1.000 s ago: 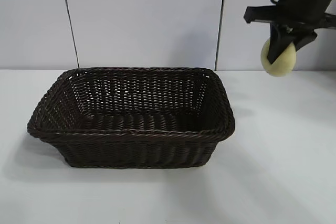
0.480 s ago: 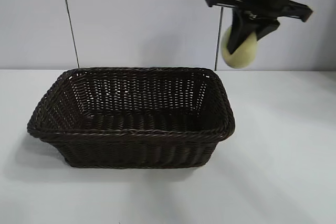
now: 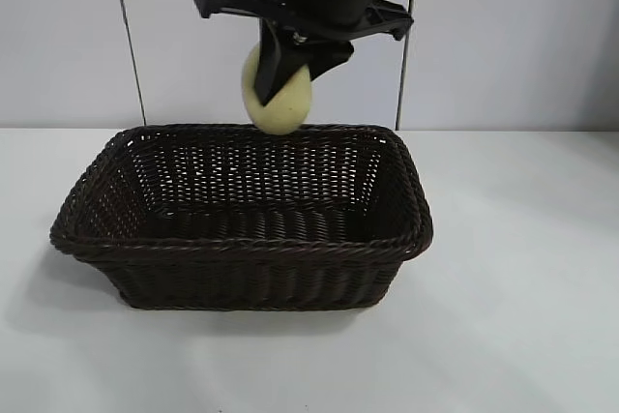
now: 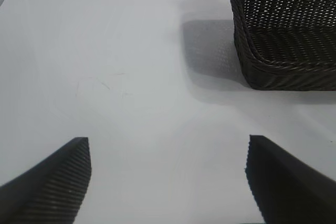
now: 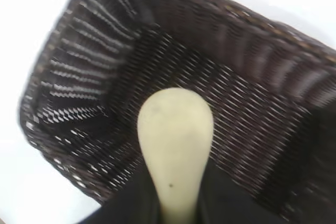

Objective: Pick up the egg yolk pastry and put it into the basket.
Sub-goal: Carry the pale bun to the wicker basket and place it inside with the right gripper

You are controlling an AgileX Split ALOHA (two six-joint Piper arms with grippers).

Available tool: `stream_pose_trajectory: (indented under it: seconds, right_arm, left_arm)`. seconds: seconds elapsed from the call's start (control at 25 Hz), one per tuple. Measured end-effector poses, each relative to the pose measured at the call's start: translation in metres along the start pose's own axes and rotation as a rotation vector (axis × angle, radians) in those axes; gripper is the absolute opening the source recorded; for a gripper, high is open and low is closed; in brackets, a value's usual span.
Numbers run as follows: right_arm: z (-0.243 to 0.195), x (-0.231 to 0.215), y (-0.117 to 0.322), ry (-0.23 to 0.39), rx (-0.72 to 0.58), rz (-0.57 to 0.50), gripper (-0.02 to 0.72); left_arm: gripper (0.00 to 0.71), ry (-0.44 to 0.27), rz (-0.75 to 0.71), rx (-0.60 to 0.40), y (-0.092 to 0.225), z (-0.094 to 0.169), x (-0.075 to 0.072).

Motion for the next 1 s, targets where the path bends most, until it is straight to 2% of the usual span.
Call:
stream_pose_trajectory:
  seconds: [0.36, 0.44, 0.56, 0.68, 0.76, 0.84, 1.0]
  right_arm:
    - [-0.079, -0.011, 0.019, 0.02, 0.039, -0.018, 0.077]
    - [-0.087, -0.012, 0.023, 0.022, 0.053, -0.02, 0.098]
    - [-0.088, -0.012, 0.024, 0.022, 0.055, -0.02, 0.202]
    - [-0.088, -0.012, 0.023, 0.023, 0.045, -0.02, 0.382]
    - [-0.088, -0.012, 0.023, 0.023, 0.046, -0.02, 0.465]
    - [-0.088, -0.012, 0.024, 0.023, 0.055, -0.019, 0.501]
    - [-0.081, -0.011, 0.027, 0.019, 0.092, -0.018, 0.519]
  left_arm:
    - [0.589, 0.0, 0.0, 0.0, 0.0, 0.0, 0.0]
    - [0.589, 0.0, 0.0, 0.0, 0.0, 0.0, 0.0]
    - [0.589, 0.0, 0.0, 0.0, 0.0, 0.0, 0.0]
    - [0.589, 0.0, 0.0, 0.0, 0.0, 0.0, 0.0]
    - [0.589, 0.0, 0.0, 0.0, 0.0, 0.0, 0.0]
    - [0.589, 0.0, 0.0, 0.0, 0.0, 0.0, 0.0]
    - [0.589, 0.0, 0.0, 0.0, 0.0, 0.0, 0.0]
Point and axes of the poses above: a point on each arm's last joint axis where the gripper is mounted, z pointing back along that axis away from the gripper, x along the wrist's bending axis when the last joint is at zero, y = z × x, the point moved 3 cm from there along -z, pointing out along that axis toward the gripper, and after that the axes turned 6 degrees about z, right-handed, at the moved point
